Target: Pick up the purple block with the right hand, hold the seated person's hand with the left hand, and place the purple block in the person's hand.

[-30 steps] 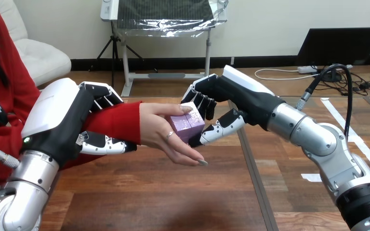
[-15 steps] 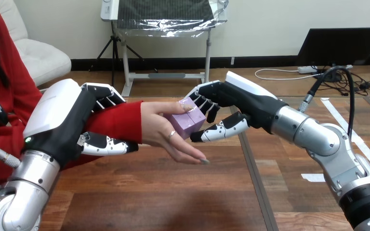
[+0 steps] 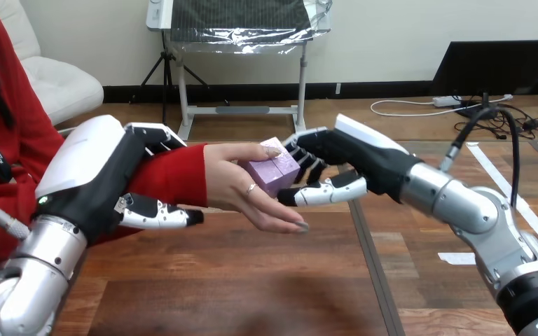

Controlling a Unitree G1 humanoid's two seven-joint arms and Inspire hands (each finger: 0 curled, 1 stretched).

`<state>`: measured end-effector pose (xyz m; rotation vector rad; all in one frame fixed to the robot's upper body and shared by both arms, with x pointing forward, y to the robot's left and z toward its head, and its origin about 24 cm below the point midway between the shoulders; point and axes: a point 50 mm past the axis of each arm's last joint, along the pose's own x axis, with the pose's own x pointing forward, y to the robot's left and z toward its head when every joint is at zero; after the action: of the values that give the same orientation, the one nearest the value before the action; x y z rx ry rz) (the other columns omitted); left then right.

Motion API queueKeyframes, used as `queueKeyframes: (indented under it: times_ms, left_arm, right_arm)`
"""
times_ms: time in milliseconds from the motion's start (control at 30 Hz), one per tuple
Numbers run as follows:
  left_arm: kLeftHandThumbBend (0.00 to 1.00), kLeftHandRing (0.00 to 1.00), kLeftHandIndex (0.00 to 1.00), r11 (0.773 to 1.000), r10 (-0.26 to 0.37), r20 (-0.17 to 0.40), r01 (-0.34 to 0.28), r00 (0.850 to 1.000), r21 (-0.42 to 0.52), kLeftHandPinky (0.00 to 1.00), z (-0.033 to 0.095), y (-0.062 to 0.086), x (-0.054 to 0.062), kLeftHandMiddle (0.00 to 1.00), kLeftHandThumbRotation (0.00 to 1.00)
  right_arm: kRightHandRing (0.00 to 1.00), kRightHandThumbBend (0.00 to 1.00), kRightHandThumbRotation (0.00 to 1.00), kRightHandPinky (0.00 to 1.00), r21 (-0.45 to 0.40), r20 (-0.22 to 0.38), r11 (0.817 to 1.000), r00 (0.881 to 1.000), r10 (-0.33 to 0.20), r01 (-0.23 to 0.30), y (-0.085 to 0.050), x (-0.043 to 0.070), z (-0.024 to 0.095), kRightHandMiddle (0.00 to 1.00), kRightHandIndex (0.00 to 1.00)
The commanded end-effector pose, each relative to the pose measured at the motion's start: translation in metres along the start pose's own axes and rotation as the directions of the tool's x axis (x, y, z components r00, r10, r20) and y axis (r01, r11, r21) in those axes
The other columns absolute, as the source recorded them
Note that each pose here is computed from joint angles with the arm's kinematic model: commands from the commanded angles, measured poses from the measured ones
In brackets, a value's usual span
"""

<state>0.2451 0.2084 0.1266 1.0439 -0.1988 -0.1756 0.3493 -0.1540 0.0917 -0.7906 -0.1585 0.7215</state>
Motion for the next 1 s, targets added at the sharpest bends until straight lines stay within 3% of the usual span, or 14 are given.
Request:
queueKeyframes:
  times_ms: [0,400,967]
  left_arm:
    - [0.93,0.65,0.66,0.999,-0.01,0.039,0.008,0.999,0.032,0.52,0.012,0.013,0.002,0.67,0.37]
    - [1.0,0.73,0.77,0.995,-0.085,0.036,0.087,0.996,-0.041,0.59,0.011,0.014,0.0,0.77,0.56]
    - [1.0,0.78,0.81,0.993,-0.048,0.058,0.054,0.997,-0.109,0.61,0.008,0.012,-0.004,0.81,0.75]
  right_arm:
    - [0.65,0.8,0.93,0.58,-0.029,0.034,0.996,0.996,-0.081,0.082,-0.024,-0.003,0.004,0.68,0.7]
    - [0.65,0.91,1.0,0.58,-0.008,0.034,0.996,0.995,-0.09,0.09,-0.024,-0.006,-0.003,0.67,0.7]
    - [0.67,0.99,1.0,0.59,0.012,0.021,0.995,0.995,-0.095,0.095,-0.023,-0.012,-0.011,0.69,0.7]
